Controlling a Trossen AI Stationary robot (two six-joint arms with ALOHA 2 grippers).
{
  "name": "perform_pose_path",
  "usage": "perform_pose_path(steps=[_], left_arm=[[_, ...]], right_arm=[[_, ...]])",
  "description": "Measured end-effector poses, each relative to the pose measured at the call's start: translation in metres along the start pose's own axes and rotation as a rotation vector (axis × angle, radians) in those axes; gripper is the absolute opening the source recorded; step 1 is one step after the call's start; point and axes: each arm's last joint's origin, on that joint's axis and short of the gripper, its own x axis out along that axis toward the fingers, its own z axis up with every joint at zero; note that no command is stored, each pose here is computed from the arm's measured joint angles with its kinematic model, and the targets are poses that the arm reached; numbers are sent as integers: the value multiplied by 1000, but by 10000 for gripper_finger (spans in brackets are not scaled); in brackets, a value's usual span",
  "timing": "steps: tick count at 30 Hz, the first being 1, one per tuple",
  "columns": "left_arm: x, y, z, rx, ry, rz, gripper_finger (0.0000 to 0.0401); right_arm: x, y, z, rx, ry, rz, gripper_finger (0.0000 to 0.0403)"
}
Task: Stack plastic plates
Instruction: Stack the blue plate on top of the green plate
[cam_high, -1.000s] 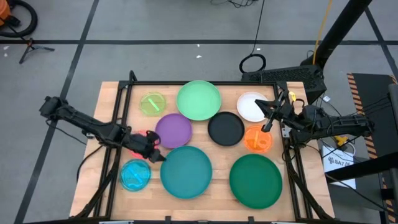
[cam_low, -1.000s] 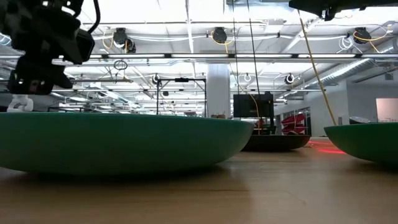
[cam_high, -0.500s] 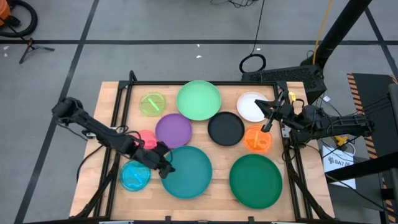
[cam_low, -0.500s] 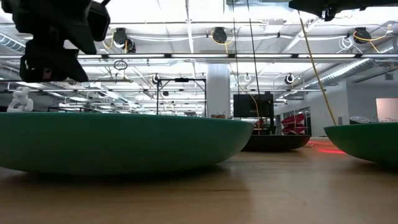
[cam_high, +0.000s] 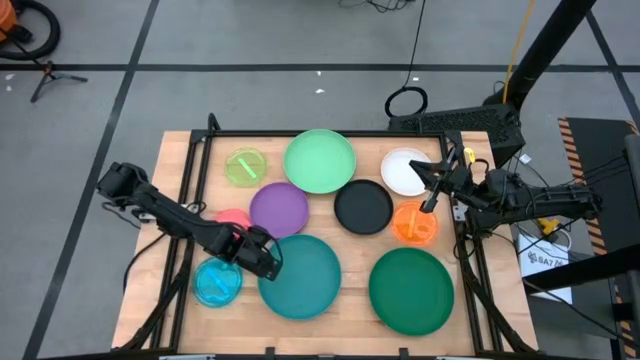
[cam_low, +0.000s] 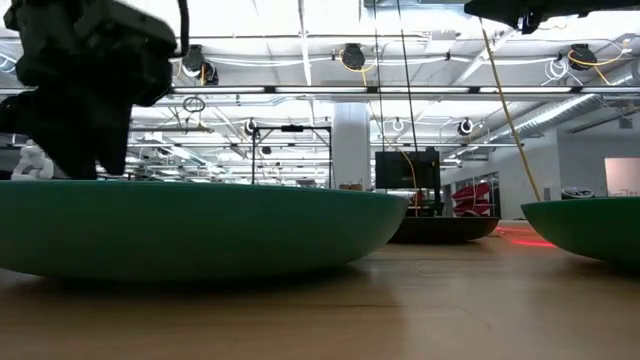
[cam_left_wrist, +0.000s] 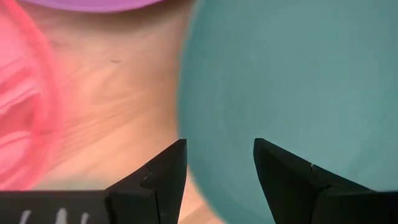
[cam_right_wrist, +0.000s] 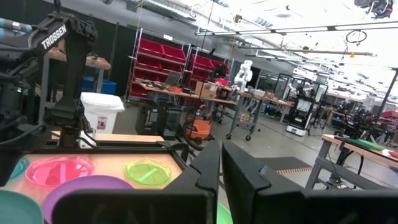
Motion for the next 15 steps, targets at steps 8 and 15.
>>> perform_pose_path(steps=[8,15], left_arm=[[2,9,1,20,-48,101,191],[18,7,0,70,-62,151,191]], right_arm=[[0,0,0,-7,1,0,13],[0,0,0,-7,1,0,13]])
